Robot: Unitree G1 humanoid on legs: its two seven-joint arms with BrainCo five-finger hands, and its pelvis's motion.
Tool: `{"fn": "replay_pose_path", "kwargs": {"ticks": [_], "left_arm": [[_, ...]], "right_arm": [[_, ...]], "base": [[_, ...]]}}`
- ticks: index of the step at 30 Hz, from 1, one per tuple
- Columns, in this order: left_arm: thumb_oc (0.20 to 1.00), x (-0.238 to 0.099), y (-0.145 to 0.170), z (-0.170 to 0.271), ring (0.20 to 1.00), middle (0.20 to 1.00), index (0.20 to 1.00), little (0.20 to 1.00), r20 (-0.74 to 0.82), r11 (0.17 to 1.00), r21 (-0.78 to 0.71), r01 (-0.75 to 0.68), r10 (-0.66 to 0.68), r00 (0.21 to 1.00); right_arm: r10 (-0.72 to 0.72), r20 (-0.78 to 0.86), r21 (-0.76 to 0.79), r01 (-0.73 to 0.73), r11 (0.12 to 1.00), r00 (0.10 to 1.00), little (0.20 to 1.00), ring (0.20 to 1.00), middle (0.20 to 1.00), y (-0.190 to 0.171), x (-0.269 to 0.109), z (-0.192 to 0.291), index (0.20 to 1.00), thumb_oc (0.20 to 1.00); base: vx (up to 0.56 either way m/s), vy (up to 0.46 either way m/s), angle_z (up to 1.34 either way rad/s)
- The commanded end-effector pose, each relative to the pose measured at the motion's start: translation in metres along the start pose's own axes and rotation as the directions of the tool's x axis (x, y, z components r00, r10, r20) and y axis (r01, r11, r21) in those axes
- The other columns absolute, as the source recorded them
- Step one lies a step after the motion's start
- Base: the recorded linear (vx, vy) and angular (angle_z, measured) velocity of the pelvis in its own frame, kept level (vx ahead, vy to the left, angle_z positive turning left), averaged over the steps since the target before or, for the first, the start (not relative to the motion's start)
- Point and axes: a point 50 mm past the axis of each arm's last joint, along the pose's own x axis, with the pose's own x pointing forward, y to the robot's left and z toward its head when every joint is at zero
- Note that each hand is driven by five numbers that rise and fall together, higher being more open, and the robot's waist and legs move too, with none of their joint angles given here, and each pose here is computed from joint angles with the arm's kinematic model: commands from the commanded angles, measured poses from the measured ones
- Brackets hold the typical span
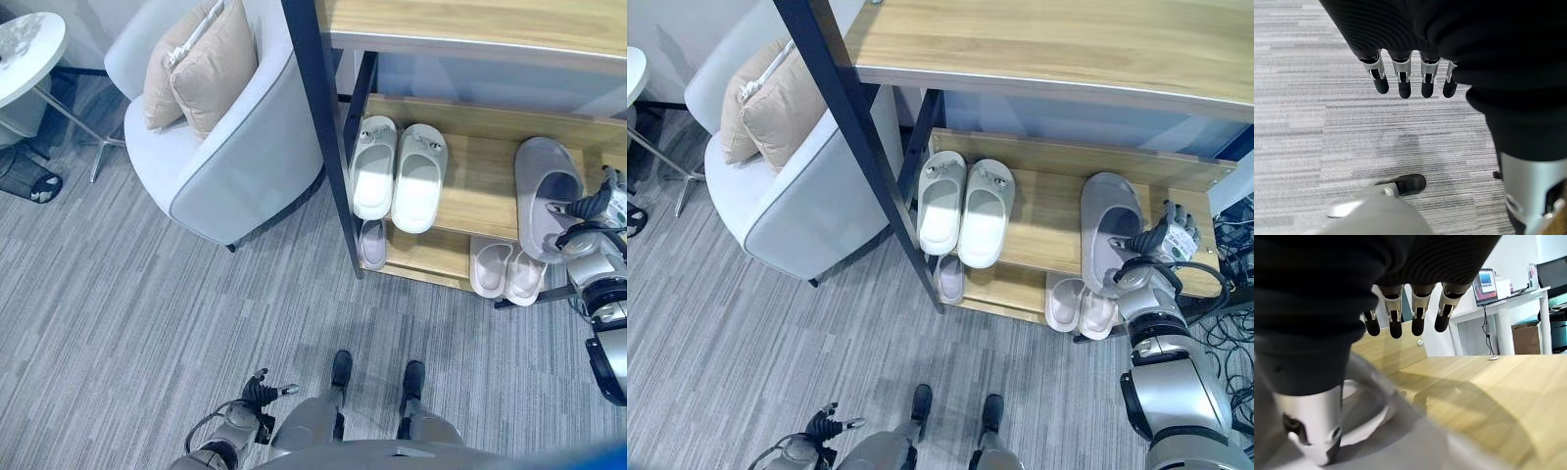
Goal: Arrange the slippers neatly on the shoe rack.
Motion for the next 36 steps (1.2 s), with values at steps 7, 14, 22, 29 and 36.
{"fn": "replay_pose_path", "kwargs": {"ticks": [7, 14, 22, 29, 36], "left_arm": [[1.0, 0.005, 0.001, 0.019, 1.0, 1.0, 1.0, 1.0, 0.03, 0.999, -0.024, -0.034, 0.035, 0.999], [1.0, 0.008, 0.006, 0.027, 1.0, 1.0, 1.0, 1.0, 0.044, 0.999, -0.01, -0.051, 0.051, 0.998], [1.0, 0.007, -0.002, 0.026, 1.0, 1.0, 1.0, 1.0, 0.042, 1.0, 0.007, -0.024, 0.024, 0.999], [1.0, 0.003, 0.004, 0.007, 1.0, 1.0, 1.0, 1.0, -0.006, 0.998, -0.032, -0.056, 0.056, 0.998], [1.0, -0.044, 0.023, -0.113, 1.0, 1.0, 1.0, 1.0, -0.292, 0.988, -0.047, -0.148, 0.128, 0.948]], "right_arm": [[-0.112, 0.069, 0.112, 0.104, 0.988, 0.991, 1.0, 1.0, 1.0, -0.012, 0.0, 0.032, 1.0, 1.0], [-0.133, 0.029, 0.137, 0.128, 0.982, 0.991, 0.2, 0.2, 0.2, -0.016, 0.003, 0.028, 0.2, 0.2], [-0.104, 0.04, 0.22, 0.093, 0.971, 0.994, 0.2, 0.2, 0.2, 0.006, -0.021, 0.018, 0.2, 0.2], [-0.135, 0.162, 0.396, 0.061, 0.916, 0.977, 0.2, 0.2, 0.2, 0.006, -0.084, 0.0, 0.2, 0.2], [0.137, 0.084, 0.393, -0.159, 0.906, 0.987, 0.2, 0.2, 0.2, 0.021, -0.186, -0.079, 0.2, 0.2]], "base": [[0.0, 0.0, 0.0], [0.0, -0.009, 0.04], [0.0, 0.0, 0.01], [0.08, 0.003, 0.0], [0.12, -0.008, -0.16]]}}
